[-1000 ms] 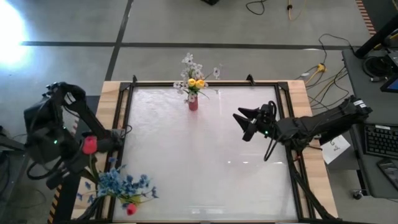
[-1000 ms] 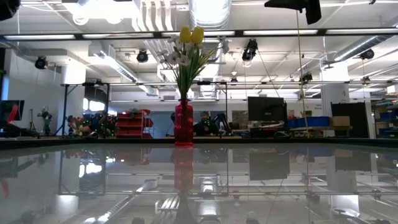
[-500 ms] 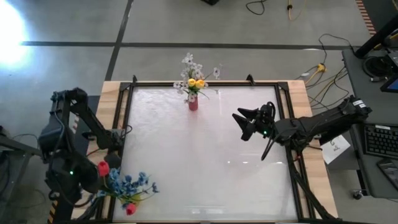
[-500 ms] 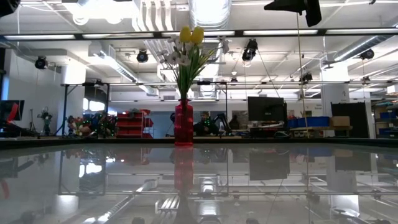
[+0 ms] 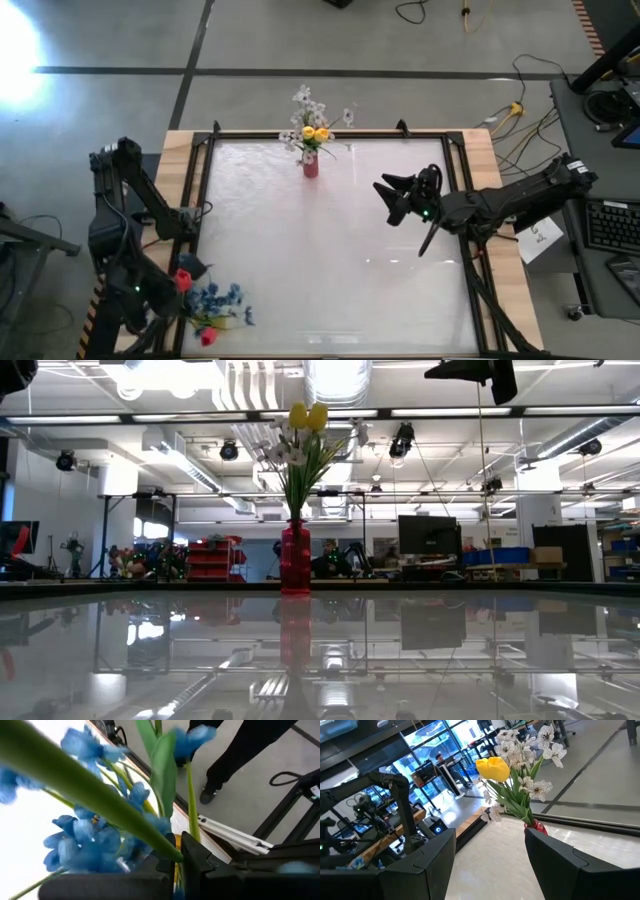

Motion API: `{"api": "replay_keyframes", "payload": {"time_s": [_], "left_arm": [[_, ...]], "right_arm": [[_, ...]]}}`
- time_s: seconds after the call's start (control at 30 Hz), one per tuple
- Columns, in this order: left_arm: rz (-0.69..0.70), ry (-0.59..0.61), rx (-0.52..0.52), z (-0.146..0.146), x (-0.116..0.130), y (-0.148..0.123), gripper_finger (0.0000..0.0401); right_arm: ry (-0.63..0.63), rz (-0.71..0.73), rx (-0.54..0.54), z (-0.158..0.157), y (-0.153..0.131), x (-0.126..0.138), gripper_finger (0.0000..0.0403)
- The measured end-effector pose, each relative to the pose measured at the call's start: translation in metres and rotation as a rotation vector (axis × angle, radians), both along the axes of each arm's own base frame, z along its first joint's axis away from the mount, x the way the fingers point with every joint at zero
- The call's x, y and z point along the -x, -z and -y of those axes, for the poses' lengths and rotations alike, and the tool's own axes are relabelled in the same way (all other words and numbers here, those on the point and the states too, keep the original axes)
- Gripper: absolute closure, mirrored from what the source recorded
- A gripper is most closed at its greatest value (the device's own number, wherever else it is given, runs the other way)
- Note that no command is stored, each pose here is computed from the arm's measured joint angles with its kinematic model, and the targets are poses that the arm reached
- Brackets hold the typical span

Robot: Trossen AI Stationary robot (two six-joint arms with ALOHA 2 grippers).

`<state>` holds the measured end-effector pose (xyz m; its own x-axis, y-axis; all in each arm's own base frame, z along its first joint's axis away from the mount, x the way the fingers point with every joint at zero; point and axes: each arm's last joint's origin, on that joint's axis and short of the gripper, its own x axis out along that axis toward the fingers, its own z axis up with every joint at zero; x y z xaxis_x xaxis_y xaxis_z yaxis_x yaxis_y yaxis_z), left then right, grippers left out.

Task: Sort flowers into vase by color
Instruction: Put the pink flower into the yellow vase

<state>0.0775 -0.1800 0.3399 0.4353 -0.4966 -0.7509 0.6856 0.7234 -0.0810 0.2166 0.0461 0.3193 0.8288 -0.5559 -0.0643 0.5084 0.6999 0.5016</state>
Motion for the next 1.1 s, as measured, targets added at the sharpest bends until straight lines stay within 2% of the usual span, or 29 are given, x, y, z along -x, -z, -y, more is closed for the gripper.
{"api": "replay_keyframes", "payload": {"time_s": [0.23, 0.53, 0.63, 0.93, 1.1], "left_arm": [[0.008, -0.003, 0.028, 0.004, -0.002, 0.014, 0.0401], [-0.019, -0.040, 0.004, 0.002, -0.001, 0.022, 0.0393], [-0.024, -0.045, 0.007, 0.001, -0.001, 0.019, 0.0367], [-0.070, -0.067, -0.037, -0.008, 0.003, 0.003, 0.0250], [-0.080, -0.060, -0.056, -0.001, 0.001, -0.001, 0.0212]], "right_arm": [[0.002, 0.008, -0.016, 0.000, 0.001, 0.000, 0.0172], [-0.006, 0.000, -0.014, 0.000, 0.001, 0.000, 0.0172], [-0.008, 0.000, -0.014, 0.000, 0.001, 0.000, 0.0172], [-0.008, -0.024, -0.006, 0.000, 0.003, 0.000, 0.0172], [-0.009, -0.043, 0.007, 0.000, 0.004, 0.000, 0.0172]]}}
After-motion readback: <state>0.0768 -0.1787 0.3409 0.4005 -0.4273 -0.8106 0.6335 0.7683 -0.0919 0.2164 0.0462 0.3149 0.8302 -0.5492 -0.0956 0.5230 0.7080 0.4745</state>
